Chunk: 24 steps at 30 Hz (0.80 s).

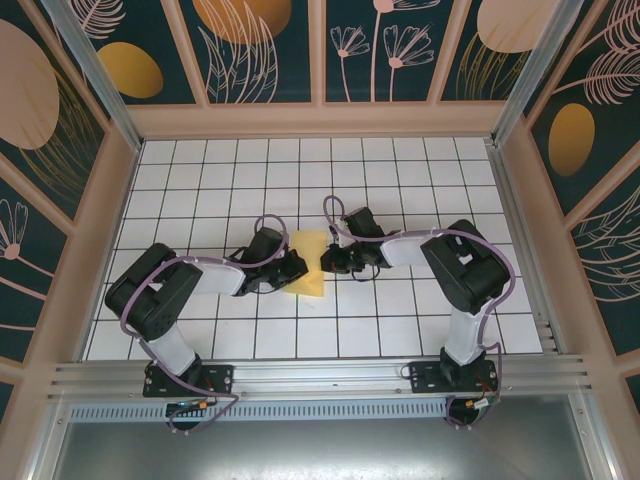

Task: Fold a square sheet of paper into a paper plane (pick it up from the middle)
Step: Fold the triangle a second time at the center of the table.

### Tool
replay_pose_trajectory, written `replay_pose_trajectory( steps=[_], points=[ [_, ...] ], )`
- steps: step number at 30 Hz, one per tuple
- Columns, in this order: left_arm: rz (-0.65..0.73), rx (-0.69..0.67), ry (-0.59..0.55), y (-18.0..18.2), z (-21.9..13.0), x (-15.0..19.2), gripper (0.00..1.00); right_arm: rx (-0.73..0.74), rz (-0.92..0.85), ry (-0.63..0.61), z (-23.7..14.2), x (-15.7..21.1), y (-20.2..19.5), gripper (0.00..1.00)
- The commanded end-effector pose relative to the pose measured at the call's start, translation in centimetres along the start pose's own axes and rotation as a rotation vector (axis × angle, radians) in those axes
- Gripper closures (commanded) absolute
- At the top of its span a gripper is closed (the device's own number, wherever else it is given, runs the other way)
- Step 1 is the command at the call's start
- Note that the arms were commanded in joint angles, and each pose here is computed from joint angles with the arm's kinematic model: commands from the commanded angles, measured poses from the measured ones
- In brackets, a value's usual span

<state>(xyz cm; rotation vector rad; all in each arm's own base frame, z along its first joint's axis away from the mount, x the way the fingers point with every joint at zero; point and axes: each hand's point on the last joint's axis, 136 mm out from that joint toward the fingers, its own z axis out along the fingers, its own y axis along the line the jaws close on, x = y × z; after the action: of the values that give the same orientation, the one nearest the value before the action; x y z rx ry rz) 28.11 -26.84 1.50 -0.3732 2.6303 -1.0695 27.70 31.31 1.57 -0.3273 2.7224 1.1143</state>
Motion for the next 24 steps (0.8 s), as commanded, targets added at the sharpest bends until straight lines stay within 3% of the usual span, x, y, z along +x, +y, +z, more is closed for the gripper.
replay_pose_trajectory(
  steps=[1, 5, 14, 17, 24],
  points=[
    [-0.009, -0.104, 0.003, 2.6, 0.5, 0.3, 0.94, 0.202, 0.038, 0.072, 1.3, 2.9, -5.4, 0.93],
    [-0.025, -0.140, 0.017, 3.9, 0.6, 1.0, 0.97, 0.170, 0.029, 0.065, 1.0, 2.3, -4.4, 0.93],
    [-0.061, -0.172, 0.027, 5.8, 0.5, 2.0, 1.00, -0.044, -0.036, -0.065, -2.3, -2.0, 4.8, 0.92],
    [-0.062, -0.174, 0.027, 5.9, 0.5, 2.1, 1.00, 0.004, -0.006, -0.087, -3.2, -1.3, 4.9, 0.99],
    [-0.068, -0.160, 0.030, 6.0, 0.5, 2.3, 1.00, 0.019, 0.078, -0.077, -2.9, 2.1, 5.1, 1.00]
  ],
)
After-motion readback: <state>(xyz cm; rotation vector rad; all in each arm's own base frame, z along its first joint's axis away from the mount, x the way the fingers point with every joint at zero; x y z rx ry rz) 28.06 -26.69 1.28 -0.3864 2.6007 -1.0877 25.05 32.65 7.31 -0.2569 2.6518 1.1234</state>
